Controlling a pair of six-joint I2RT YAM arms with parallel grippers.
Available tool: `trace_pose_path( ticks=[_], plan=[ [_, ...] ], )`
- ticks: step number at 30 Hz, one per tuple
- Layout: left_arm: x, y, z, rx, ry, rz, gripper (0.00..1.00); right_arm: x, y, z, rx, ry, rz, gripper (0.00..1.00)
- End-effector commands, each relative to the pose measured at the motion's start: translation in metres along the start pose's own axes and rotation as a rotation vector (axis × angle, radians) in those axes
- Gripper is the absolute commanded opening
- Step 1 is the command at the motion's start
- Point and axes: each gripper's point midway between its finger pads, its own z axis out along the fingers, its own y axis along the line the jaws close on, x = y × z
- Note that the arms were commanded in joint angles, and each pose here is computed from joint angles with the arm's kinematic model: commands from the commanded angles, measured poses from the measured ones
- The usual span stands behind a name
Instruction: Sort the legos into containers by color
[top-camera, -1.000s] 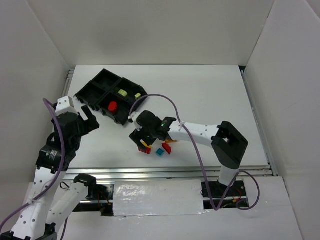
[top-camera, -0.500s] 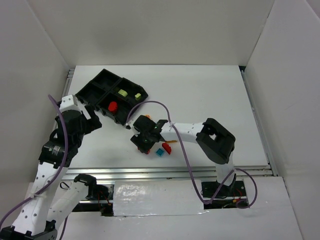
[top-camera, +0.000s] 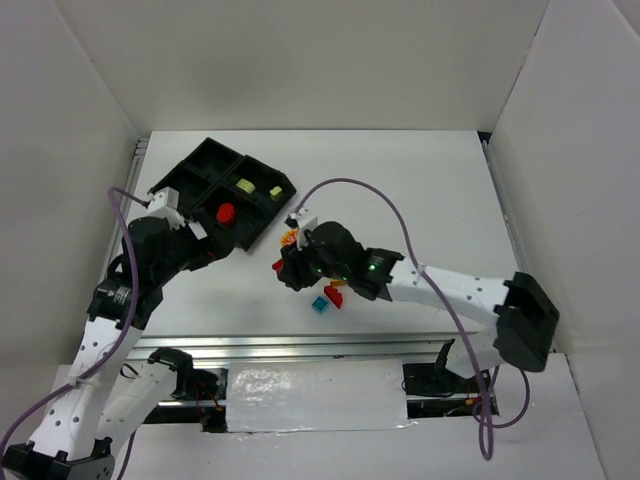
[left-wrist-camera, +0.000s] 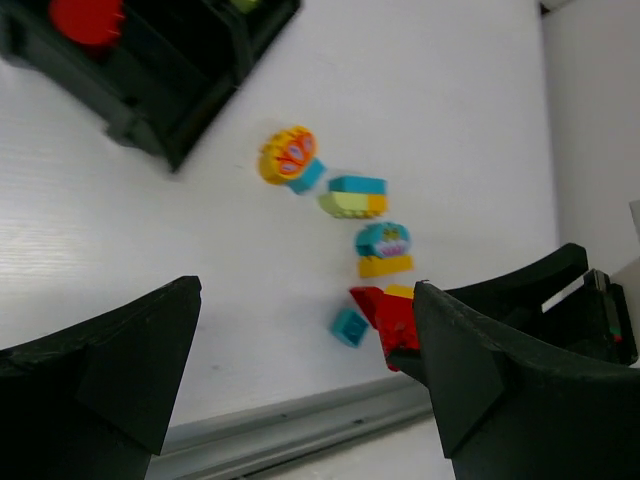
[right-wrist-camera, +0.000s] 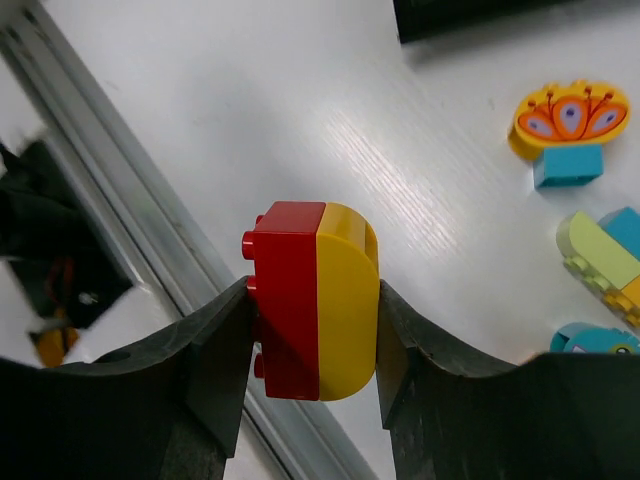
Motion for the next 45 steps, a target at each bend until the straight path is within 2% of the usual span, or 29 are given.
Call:
trace_pose_path(
  ticks=[1, 3, 4, 9, 17, 20, 21, 25, 26, 27, 29, 30, 32, 33, 34, 35, 36, 37, 40, 41, 42, 43, 44, 45],
  plan=[
    [0.002, -0.061, -0.005, 0.306, 0.069, -0.090, 0.99, -0.045, 0.023, -0.028, -0.080, -0.240, 0.120, 0.00],
    [0.007, -0.074, -0.002, 0.386, 0.098, -0.135, 0.99, -0.050, 0.028, -0.040, -0.108, -0.296, 0.131, 0.00],
    [0.020, -0.079, -0.001, 0.437, 0.157, -0.151, 0.99, -0.053, 0.026, -0.043, -0.090, -0.317, 0.141, 0.00],
    [0.042, -0.095, 0.008, 0.555, 0.275, -0.215, 0.97, -0.059, 0.033, -0.047, -0.098, -0.298, 0.128, 0.00],
    [0.062, -0.109, 0.012, 0.607, 0.341, -0.213, 0.93, -0.066, 0.028, -0.043, -0.049, -0.297, 0.138, 0.00],
    [0.066, -0.114, 0.011, 0.646, 0.351, -0.208, 0.87, -0.069, 0.029, -0.041, -0.051, -0.292, 0.143, 0.00],
    [0.067, -0.114, 0.012, 0.644, 0.352, -0.205, 0.77, -0.070, 0.029, -0.041, -0.048, -0.296, 0.145, 0.00],
    [0.076, -0.109, 0.017, 0.623, 0.374, -0.197, 0.66, -0.075, 0.031, -0.045, -0.059, -0.314, 0.151, 0.00],
    [0.078, -0.108, 0.019, 0.622, 0.379, -0.196, 0.60, -0.075, 0.032, -0.045, -0.059, -0.310, 0.151, 0.00],
    [0.078, -0.109, 0.020, 0.630, 0.381, -0.194, 0.47, -0.076, 0.032, -0.046, -0.060, -0.313, 0.151, 0.00],
    [0.081, -0.109, 0.021, 0.635, 0.391, -0.188, 0.28, -0.077, 0.034, -0.046, -0.072, -0.312, 0.151, 0.00],
    [0.080, -0.110, 0.021, 0.640, 0.390, -0.183, 0.15, -0.076, 0.034, -0.046, -0.075, -0.311, 0.154, 0.00],
    [0.079, -0.111, 0.021, 0.645, 0.384, -0.164, 0.01, -0.077, 0.036, -0.046, -0.088, -0.310, 0.158, 0.00],
    [0.076, -0.113, 0.020, 0.647, 0.374, -0.155, 0.00, -0.075, 0.037, -0.045, -0.093, -0.307, 0.159, 0.03],
    [0.075, -0.112, 0.021, 0.643, 0.364, -0.142, 0.00, -0.076, 0.042, -0.048, -0.123, -0.308, 0.156, 0.15],
    [0.073, -0.112, 0.020, 0.646, 0.354, -0.132, 0.00, -0.077, 0.041, -0.048, -0.131, -0.311, 0.160, 0.36],
    [0.069, -0.114, 0.019, 0.649, 0.338, -0.120, 0.00, -0.071, 0.042, -0.049, -0.151, -0.298, 0.163, 0.97],
    [0.066, -0.113, 0.019, 0.640, 0.319, -0.098, 0.00, -0.072, 0.049, -0.055, -0.213, -0.296, 0.167, 1.00],
    [0.055, -0.117, 0.015, 0.660, 0.267, -0.019, 0.00, -0.067, 0.032, -0.066, -0.281, -0.283, 0.206, 1.00],
    [0.054, -0.120, 0.012, 0.681, 0.267, 0.005, 0.00, -0.060, 0.038, -0.074, -0.368, -0.250, 0.196, 1.00],
    [0.051, -0.123, 0.009, 0.701, 0.259, 0.030, 0.00, -0.053, 0.019, -0.077, -0.366, -0.243, 0.216, 1.00],
    [0.050, -0.124, 0.008, 0.717, 0.250, 0.064, 0.00, -0.057, 0.020, -0.091, -0.417, -0.273, 0.186, 1.00],
    [0.053, -0.127, 0.004, 0.747, 0.267, 0.081, 0.00, -0.050, 0.029, -0.104, -0.513, -0.250, 0.153, 0.99],
    [0.054, -0.130, -0.001, 0.779, 0.274, 0.100, 0.00, -0.042, 0.023, -0.109, -0.529, -0.247, 0.146, 0.99]
  ],
)
